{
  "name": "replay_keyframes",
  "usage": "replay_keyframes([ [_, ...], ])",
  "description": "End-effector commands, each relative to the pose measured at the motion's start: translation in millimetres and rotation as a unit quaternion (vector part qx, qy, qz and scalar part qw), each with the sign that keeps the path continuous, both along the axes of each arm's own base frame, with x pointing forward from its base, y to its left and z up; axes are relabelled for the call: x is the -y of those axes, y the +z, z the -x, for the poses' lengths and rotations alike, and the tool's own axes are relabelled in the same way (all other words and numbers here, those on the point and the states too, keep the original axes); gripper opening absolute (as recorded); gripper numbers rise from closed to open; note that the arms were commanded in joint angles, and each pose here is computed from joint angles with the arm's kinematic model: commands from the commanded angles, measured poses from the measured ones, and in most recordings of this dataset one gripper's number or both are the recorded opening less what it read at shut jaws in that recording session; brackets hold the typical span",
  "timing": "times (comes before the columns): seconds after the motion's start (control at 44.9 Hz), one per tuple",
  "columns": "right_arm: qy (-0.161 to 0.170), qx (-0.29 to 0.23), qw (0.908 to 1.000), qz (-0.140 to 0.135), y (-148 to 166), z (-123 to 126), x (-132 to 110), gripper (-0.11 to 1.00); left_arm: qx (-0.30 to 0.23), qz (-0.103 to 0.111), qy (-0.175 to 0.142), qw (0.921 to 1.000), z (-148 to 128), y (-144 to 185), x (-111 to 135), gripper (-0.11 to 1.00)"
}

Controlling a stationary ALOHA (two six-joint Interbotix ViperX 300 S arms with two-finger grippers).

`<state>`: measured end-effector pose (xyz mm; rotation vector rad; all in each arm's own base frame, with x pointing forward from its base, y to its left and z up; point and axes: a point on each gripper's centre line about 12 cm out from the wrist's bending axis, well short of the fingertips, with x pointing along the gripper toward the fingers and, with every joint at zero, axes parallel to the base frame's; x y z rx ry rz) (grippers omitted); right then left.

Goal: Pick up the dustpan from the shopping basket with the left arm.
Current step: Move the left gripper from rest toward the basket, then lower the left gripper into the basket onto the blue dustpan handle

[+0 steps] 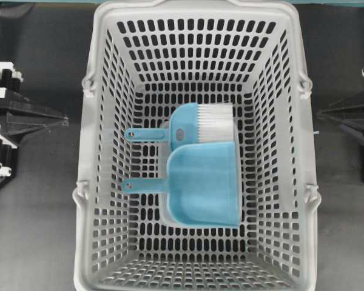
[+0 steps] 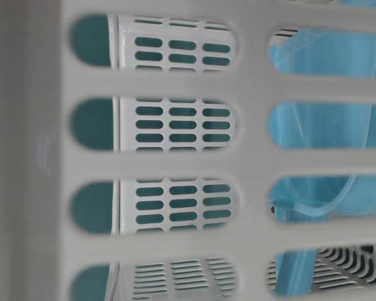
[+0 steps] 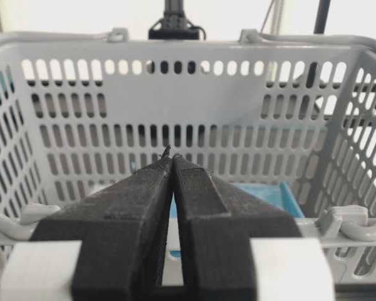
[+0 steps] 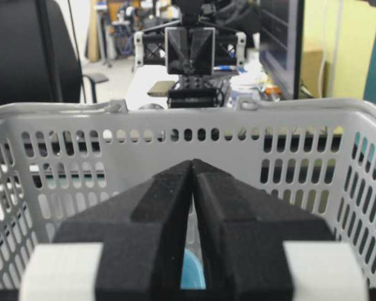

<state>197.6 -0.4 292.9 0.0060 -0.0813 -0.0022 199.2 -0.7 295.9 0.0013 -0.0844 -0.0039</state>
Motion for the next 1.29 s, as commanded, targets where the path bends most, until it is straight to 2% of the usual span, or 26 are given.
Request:
replay_keyframes([
  [0.0,0.001,-0.001,1.0000,-0.004,0.9,-2.7,-0.2,0.00,0.004,-0.018,0.000,0.9998,-5.0,23.9,-0.2,0.06],
  [0.067,0.000,-0.009,0.9999,-0.008,-2.5,-2.7,0.0,0.06,-0.027,-0.018,0.002,0.9995,-10.2,36.1,-0.8,0.02],
  [0.134,0.000,-0.017,0.9998,-0.010,-3.8,-2.7,0.0,0.00,-0.076,-0.016,0.003,0.9970,-17.4,44.7,-0.9,0.00],
  [0.2,0.001,-0.022,0.9997,-0.010,-5.5,-2.7,-0.3,-0.01,-0.119,-0.015,0.000,0.9928,-25.3,53.0,0.5,0.00],
  [0.312,0.002,-0.024,0.9997,-0.009,-6.0,-2.9,-0.9,-0.01,-0.190,-0.019,-0.010,0.9815,-44.3,70.2,6.7,0.00],
  [0.401,0.002,-0.024,0.9997,-0.009,-5.8,-2.7,-0.6,-0.01,-0.251,-0.021,-0.018,0.9675,-65.4,78.3,12.6,0.00],
  [0.512,0.002,-0.023,0.9997,-0.009,-5.5,-2.4,-0.6,-0.01,-0.331,-0.030,-0.023,0.9430,-94.4,80.4,18.0,0.00],
  [0.557,0.002,-0.023,0.9997,-0.009,-5.5,-2.4,-0.9,-0.01,-0.377,-0.035,-0.025,0.9252,-109.6,77.6,21.1,0.00],
  [0.646,0.002,-0.023,0.9997,-0.009,-5.5,-2.4,-0.6,-0.01,-0.438,-0.037,-0.025,0.8979,-130.1,68.8,24.4,0.00],
  [0.69,0.002,-0.023,0.9997,-0.009,-5.5,-2.4,-0.9,-0.01,-0.473,-0.039,-0.025,0.8797,-142.5,62.9,26.3,0.00],
  [0.757,0.002,-0.023,0.9997,-0.009,-5.9,-2.1,-0.6,-0.01,-0.509,-0.042,-0.024,0.8593,-158.8,58.6,28.1,0.00],
  [0.913,0.002,-0.024,0.9997,-0.009,-6.8,-1.7,-0.9,-0.01,-0.562,-0.038,-0.018,0.8258,-184.3,49.4,29.6,0.03],
  [0.957,0.002,-0.025,0.9997,-0.009,-7.4,-1.6,-0.9,-0.01,-0.577,-0.039,-0.019,0.8153,-190.2,42.7,31.3,0.10],
  [1.002,0.002,-0.025,0.9996,-0.009,-8.1,-1.5,-0.9,-0.01,-0.586,-0.041,-0.021,0.8090,-194.8,37.8,33.7,0.19],
  [1.158,0.003,-0.025,0.9996,-0.009,-8.4,-1.1,-1.2,-0.01,-0.613,-0.044,-0.023,0.7883,-205.7,11.9,40.9,0.66],
  [1.225,0.004,-0.025,0.9996,-0.009,-8.8,-1.0,-1.5,-0.01,-0.627,-0.039,-0.019,0.7776,-208.5,-2.2,42.1,0.82],
  [1.269,0.005,-0.026,0.9996,-0.009,-9.3,-0.7,-1.8,-0.01,-0.636,-0.036,-0.015,0.7710,-209.8,-10.4,42.0,0.88],
])
